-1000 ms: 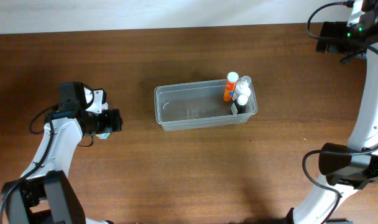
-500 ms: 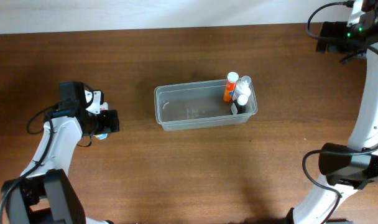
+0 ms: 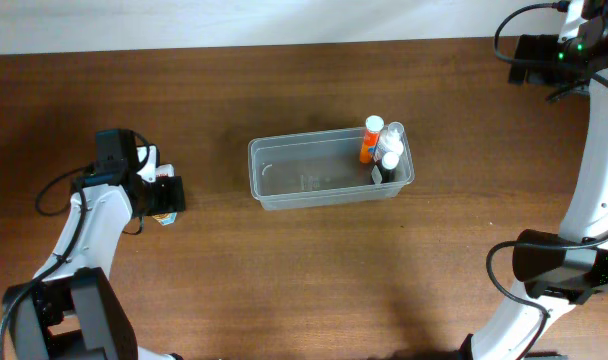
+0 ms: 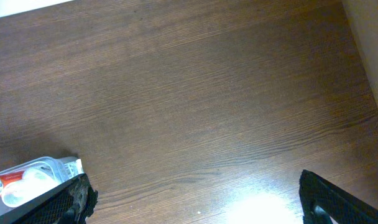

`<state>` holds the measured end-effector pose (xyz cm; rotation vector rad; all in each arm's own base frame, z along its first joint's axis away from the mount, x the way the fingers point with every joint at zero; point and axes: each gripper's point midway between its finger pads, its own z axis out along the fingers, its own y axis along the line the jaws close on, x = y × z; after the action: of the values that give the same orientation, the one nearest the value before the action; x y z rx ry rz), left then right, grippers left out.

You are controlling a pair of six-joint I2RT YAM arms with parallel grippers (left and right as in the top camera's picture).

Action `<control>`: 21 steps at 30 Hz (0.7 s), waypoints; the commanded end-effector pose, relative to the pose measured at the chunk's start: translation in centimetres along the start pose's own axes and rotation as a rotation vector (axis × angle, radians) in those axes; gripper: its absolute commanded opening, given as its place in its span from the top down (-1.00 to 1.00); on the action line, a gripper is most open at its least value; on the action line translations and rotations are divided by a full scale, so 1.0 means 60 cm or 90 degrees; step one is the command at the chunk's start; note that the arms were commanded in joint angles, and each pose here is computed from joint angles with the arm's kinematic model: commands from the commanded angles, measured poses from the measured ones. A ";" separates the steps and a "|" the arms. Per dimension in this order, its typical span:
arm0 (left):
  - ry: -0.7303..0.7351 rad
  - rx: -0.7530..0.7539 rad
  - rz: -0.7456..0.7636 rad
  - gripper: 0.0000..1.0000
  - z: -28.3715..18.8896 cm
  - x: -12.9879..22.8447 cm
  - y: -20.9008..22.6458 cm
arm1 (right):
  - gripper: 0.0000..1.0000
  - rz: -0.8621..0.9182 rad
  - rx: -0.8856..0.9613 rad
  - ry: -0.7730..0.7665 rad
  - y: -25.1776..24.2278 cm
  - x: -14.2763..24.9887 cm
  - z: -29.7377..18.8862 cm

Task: Pack container
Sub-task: 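Move the left gripper over the gold tin beside the Panadol box, then close the left gripper on the gold tin and lift it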

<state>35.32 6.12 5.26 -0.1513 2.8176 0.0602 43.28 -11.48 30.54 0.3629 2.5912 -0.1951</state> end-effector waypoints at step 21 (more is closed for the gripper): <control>0.057 -0.002 -0.008 -0.68 0.045 0.020 0.003 | -0.97 0.010 0.006 -0.013 -0.005 -0.005 -0.010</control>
<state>34.57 6.11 2.36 -0.1569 2.9078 0.0566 43.28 -11.48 30.54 0.3633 2.5911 -0.1949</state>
